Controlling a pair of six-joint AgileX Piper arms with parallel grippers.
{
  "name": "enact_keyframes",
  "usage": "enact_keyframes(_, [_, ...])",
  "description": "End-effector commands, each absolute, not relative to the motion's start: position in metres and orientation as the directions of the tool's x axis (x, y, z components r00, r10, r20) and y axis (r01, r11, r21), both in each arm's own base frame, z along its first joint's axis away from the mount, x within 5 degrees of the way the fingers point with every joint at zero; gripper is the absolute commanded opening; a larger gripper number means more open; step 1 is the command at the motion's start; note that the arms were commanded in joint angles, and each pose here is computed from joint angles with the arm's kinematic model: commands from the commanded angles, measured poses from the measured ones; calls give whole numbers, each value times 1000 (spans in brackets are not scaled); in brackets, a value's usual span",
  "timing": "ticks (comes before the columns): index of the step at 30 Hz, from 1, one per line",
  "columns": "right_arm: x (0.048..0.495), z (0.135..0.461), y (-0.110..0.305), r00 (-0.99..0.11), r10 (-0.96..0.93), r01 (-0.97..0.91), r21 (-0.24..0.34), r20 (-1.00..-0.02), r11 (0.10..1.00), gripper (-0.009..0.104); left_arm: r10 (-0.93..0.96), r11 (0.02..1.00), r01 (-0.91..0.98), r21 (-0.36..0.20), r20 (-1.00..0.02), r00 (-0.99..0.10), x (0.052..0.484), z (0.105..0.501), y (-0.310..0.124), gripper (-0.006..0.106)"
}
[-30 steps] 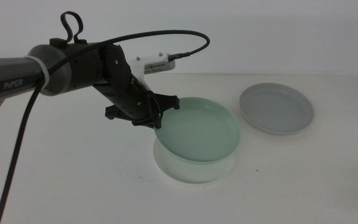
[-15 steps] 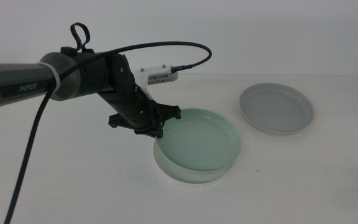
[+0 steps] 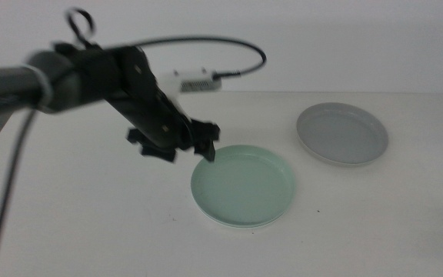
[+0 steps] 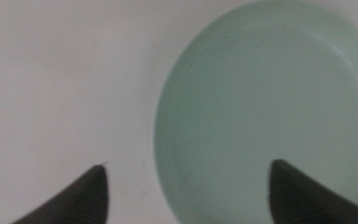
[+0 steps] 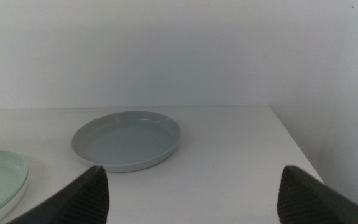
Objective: Stack the three bowls on top of each other.
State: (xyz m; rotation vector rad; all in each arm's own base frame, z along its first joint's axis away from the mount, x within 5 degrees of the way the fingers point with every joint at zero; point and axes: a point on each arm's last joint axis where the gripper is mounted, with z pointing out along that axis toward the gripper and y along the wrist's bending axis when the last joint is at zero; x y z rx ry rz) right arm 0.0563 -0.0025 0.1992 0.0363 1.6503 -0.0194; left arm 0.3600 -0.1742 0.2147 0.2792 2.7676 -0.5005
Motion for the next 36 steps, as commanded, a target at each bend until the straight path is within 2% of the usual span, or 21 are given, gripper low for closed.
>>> enact_keyframes(1, [56, 199, -3, -71, 0, 37, -2, -997, 999, 92, 142, 916, 268, -297, -385, -912, 352, 247, -161, 94])
enact_keyframes(3, [56, 199, -3, -71, 0, 37, -2, -997, 999, 92, 137, 913, 277, -300, -414, -900, 342, 274, -149, 94])
enact_keyframes(5, [56, 199, -3, -71, 0, 37, -2, -997, 999, 92, 151, 902, 321, -290, -485, -862, 326, 308, -138, 94])
enact_keyframes(8, [56, 199, -3, -71, 0, 37, -2, -997, 999, 92, 202, 881, 412, -233, -602, -772, 295, 358, -120, 94])
enact_keyframes(11, [56, 199, -3, -71, 0, 37, -2, -997, 999, 92, 315, 831, 540, -134, -687, -655, 252, 400, -103, 94])
enact_keyframes(18, [56, 199, -3, -71, 0, 37, -2, -997, 999, 92, 303, 775, 630, -60, -838, -453, 147, 466, -76, 94])
enact_keyframes(22, [56, 199, -3, -71, 0, 37, -2, -997, 999, 92, 249, 751, 658, -52, -901, -356, 101, 483, -67, 94])
enact_keyframes(25, [56, 199, -3, -71, 0, 37, -2, -997, 999, 92, 216, 728, 682, -70, -920, -325, 84, 489, -66, 94])
enact_keyframes(29, [56, 199, -3, -71, 0, 37, -2, -997, 999, 92, 198, 713, 696, -89, -926, -321, 80, 491, -67, 94])
enact_keyframes(36, [56, 199, -3, -71, 0, 37, -2, -997, 999, 92, 179, 728, 682, -74, -939, -293, 82, 494, -66, 94])
